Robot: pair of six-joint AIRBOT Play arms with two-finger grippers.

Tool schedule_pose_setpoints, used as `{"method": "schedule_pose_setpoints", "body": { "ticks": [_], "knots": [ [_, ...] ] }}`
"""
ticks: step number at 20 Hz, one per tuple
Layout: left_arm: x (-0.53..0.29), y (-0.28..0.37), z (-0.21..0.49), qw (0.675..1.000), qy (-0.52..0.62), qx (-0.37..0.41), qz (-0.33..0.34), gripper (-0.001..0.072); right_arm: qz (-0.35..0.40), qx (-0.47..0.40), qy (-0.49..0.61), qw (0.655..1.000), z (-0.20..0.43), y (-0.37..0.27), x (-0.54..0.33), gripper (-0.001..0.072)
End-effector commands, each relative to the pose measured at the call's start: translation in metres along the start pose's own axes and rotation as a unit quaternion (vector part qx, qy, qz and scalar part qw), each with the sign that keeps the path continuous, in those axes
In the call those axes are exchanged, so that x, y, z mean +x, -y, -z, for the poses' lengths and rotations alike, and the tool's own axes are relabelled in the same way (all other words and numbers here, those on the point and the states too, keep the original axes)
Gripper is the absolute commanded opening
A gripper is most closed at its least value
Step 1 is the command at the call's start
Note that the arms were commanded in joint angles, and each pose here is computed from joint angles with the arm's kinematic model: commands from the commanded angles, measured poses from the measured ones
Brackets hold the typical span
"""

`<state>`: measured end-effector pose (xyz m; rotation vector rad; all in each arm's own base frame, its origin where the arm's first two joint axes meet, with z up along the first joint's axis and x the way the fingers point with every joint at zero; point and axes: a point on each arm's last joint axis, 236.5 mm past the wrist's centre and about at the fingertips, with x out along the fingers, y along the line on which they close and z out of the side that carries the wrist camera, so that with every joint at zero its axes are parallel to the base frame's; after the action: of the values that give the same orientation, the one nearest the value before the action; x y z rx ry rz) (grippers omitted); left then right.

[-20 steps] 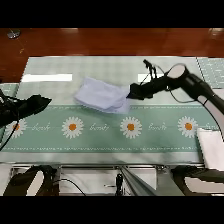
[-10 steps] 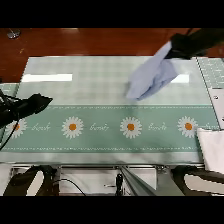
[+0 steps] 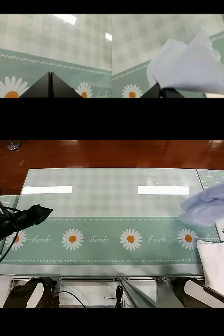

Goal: Fold the shirts.

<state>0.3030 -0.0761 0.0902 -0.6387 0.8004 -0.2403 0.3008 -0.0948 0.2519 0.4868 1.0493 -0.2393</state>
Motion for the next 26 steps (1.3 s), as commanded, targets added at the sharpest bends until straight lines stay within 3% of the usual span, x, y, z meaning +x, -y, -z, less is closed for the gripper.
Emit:
{"method": "schedule_pose_setpoints", "body": {
  "ticks": [1, 5, 8, 9, 11, 13, 15, 16, 17, 19, 20, 21, 23, 25, 26],
  "knots": [
    [0.000, 0.002, 0.000, 1.000, 0.001, -0.003, 0.005, 0.0022, 0.076, 0.104, 0.021, 0.991, 0.037, 0.072, -0.029, 0.0021],
    [0.000, 0.002, -0.005, 1.000, 0.011, -0.003, 0.003, 0.0023, 0.215, 0.201, 0.012, 0.956, 0.114, 0.151, -0.049, 0.0022],
    [0.000, 0.001, -0.009, 1.000, 0.019, -0.003, 0.002, 0.0022, 0.277, 0.293, 0.012, 0.915, 0.163, 0.179, -0.058, 0.0023],
    [0.000, 0.001, -0.010, 1.000, 0.022, -0.003, 0.002, 0.0023, 0.298, 0.317, 0.018, 0.900, 0.173, 0.189, -0.062, 0.0080],
    [0.000, 0.000, -0.016, 0.999, 0.033, -0.003, 0.000, 0.0023, 0.328, 0.344, 0.039, 0.879, 0.178, 0.201, -0.072, 0.0635],
    [-0.001, -0.001, -0.026, 0.999, 0.054, -0.004, -0.001, 0.0023, 0.322, 0.332, 0.062, 0.885, 0.164, 0.204, -0.071, 0.0623],
    [-0.003, 0.003, -0.042, 0.996, 0.087, -0.016, 0.008, 0.0023, 0.262, 0.295, 0.128, 0.910, 0.118, 0.192, -0.059, 0.0600],
    [-0.003, 0.009, -0.046, 0.995, 0.092, -0.017, 0.020, 0.0022, 0.184, 0.264, 0.156, 0.934, 0.085, 0.168, -0.043, 0.0371],
    [0.000, 0.021, -0.049, 0.995, 0.086, -0.024, 0.045, 0.0022, 0.078, 0.221, 0.168, 0.957, 0.053, 0.130, -0.025, 0.0015],
    [0.008, 0.069, -0.052, 0.990, 0.063, 0.013, 0.123, 0.0021, -0.165, 0.138, 0.181, 0.960, -0.003, 0.025, -0.010, 0.0021],
    [0.013, 0.095, -0.053, 0.986, 0.047, 0.045, 0.152, 0.0020, -0.248, 0.090, 0.176, 0.948, -0.015, -0.026, -0.008, 0.0021],
    [0.017, 0.125, -0.054, 0.981, 0.033, 0.096, 0.167, 0.0019, -0.279, 0.037, 0.163, 0.946, -0.015, -0.067, 0.003, 0.0021],
    [0.032, 0.166, -0.051, 0.969, 0.010, 0.200, 0.147, 0.0019, -0.228, -0.089, 0.125, 0.961, 0.008, -0.115, 0.051, 0.0021],
    [0.057, 0.159, -0.037, 0.962, -0.033, 0.264, 0.058, 0.0019, -0.107, -0.204, 0.072, 0.970, 0.041, -0.127, 0.113, 0.0021],
    [0.072, 0.130, -0.030, 0.959, -0.055, 0.279, -0.013, 0.0019, -0.037, -0.212, 0.053, 0.975, 0.049, -0.120, 0.142, 0.0021]
  ]
}}
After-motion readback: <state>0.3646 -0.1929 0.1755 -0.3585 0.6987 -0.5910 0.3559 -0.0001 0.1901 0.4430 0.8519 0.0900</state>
